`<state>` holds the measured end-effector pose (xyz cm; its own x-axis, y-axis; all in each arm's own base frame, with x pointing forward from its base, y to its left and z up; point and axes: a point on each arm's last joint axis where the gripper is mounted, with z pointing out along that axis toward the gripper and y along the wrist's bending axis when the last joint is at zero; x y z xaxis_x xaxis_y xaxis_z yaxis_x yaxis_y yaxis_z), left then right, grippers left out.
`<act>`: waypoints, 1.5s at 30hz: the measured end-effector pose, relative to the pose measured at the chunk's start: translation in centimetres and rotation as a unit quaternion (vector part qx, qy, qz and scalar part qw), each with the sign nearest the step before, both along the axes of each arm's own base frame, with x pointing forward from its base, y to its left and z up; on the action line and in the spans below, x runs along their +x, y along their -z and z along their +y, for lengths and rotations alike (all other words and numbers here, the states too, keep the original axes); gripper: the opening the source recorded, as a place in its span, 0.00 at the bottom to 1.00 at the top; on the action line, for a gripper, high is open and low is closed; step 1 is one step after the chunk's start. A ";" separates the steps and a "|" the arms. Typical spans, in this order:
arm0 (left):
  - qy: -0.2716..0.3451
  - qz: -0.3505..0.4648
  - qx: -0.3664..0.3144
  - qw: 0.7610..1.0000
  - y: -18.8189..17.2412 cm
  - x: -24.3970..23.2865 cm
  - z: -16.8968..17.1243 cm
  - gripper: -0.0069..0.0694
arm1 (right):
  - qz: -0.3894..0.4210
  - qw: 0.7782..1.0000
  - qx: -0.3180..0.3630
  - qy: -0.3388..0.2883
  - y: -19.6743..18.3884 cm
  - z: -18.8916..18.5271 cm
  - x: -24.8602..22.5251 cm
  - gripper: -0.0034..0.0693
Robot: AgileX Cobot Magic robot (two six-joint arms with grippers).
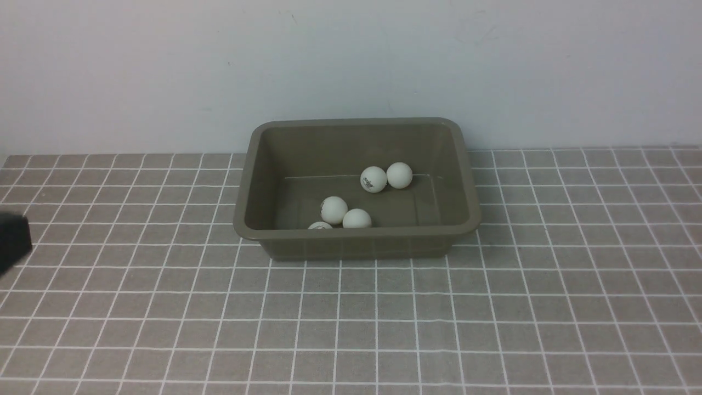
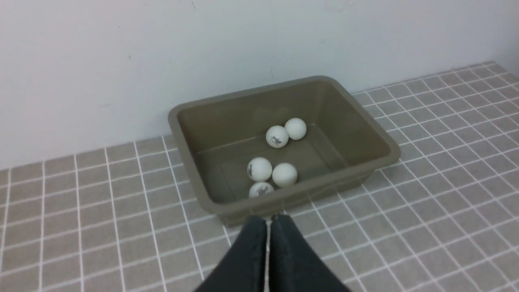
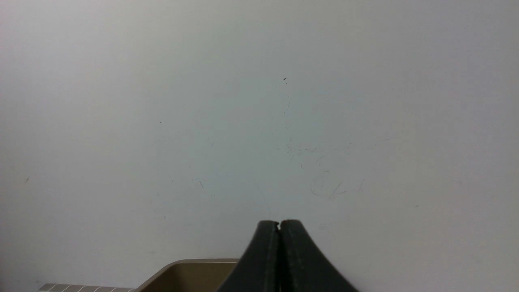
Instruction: Put the table tennis balls into the box on the grey coffee tablecloth.
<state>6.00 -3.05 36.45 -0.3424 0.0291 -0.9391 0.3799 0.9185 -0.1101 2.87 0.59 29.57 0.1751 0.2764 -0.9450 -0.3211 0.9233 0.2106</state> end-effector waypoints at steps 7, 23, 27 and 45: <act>-0.008 -0.132 -0.044 0.990 3.6 -5.7 1.8 0.08 | 0.000 1.000 0.000 0.000 0.0 0.0 0.0 0.03; -0.032 -0.177 -0.024 0.983 5.4 -5.3 2.2 0.08 | 0.007 1.000 -0.003 0.002 0.2 0.0 0.1 0.03; -0.046 -0.165 -0.006 0.985 7.2 -4.2 2.2 0.08 | 0.008 1.000 -0.003 0.002 0.2 0.0 0.1 0.03; -0.185 -0.023 0.052 0.981 19.3 -0.8 2.9 0.08 | 0.008 1.000 -0.003 0.003 0.2 0.0 0.1 0.03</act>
<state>5.23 -0.11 17.11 -0.3051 0.0066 -0.9523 0.0217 0.9998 0.0000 2.94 0.57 29.38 0.1616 0.2696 -0.9493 -0.3130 0.9263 0.2098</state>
